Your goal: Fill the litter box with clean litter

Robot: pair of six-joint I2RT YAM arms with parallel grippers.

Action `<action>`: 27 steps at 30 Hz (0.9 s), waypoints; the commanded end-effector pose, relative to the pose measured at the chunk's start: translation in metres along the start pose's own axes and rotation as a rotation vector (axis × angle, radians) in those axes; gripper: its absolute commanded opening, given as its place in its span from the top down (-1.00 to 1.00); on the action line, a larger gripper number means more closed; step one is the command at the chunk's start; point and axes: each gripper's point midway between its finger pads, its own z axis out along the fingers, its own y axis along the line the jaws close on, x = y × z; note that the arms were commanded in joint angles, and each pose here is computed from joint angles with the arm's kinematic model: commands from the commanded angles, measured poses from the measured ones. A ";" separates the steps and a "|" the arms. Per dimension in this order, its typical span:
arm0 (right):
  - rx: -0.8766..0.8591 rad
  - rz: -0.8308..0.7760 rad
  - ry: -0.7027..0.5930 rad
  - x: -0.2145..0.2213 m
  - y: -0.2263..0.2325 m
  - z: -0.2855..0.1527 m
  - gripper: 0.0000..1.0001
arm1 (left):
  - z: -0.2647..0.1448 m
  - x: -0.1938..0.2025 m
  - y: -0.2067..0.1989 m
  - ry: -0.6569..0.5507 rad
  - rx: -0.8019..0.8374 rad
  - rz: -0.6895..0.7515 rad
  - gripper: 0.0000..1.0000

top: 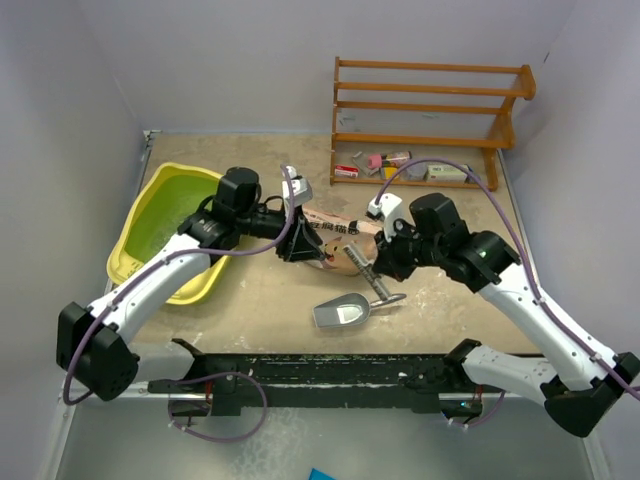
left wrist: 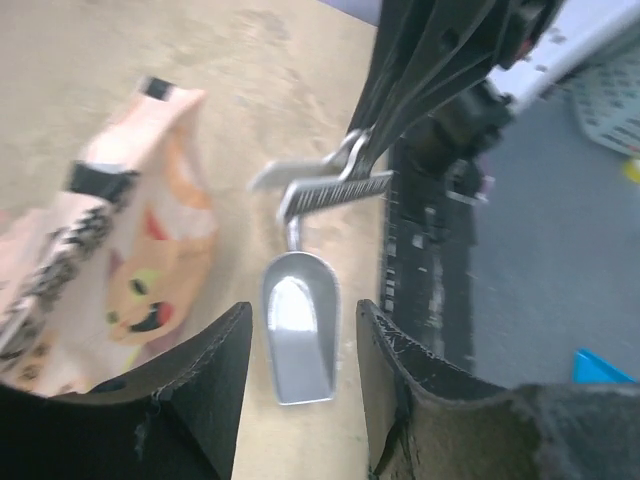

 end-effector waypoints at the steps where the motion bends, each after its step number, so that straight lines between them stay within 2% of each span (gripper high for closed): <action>1: 0.340 -0.218 -0.100 -0.041 -0.054 -0.045 1.00 | -0.024 -0.035 0.034 -0.102 -0.312 0.224 0.03; 3: 0.404 -0.318 -0.130 -0.058 -0.064 -0.057 1.00 | -0.034 -0.042 0.049 -0.106 -0.418 0.294 0.06; 6: 0.434 -0.472 -0.104 -0.076 -0.075 -0.055 1.00 | -0.039 -0.044 0.070 -0.073 -0.500 0.414 0.07; 11: 0.430 -0.696 0.154 -0.083 -0.102 -0.032 1.00 | -0.030 -0.034 0.114 0.040 -0.553 0.550 0.06; 13: 0.368 -0.775 0.211 -0.086 -0.102 -0.020 1.00 | -0.026 -0.029 0.126 0.086 -0.550 0.579 0.05; 18: 0.316 -0.856 0.258 -0.098 -0.104 -0.010 1.00 | -0.018 -0.016 0.143 0.120 -0.547 0.633 0.05; 27: 0.220 -0.849 0.297 -0.074 -0.095 0.000 1.00 | -0.007 0.009 0.157 0.151 -0.521 0.635 0.12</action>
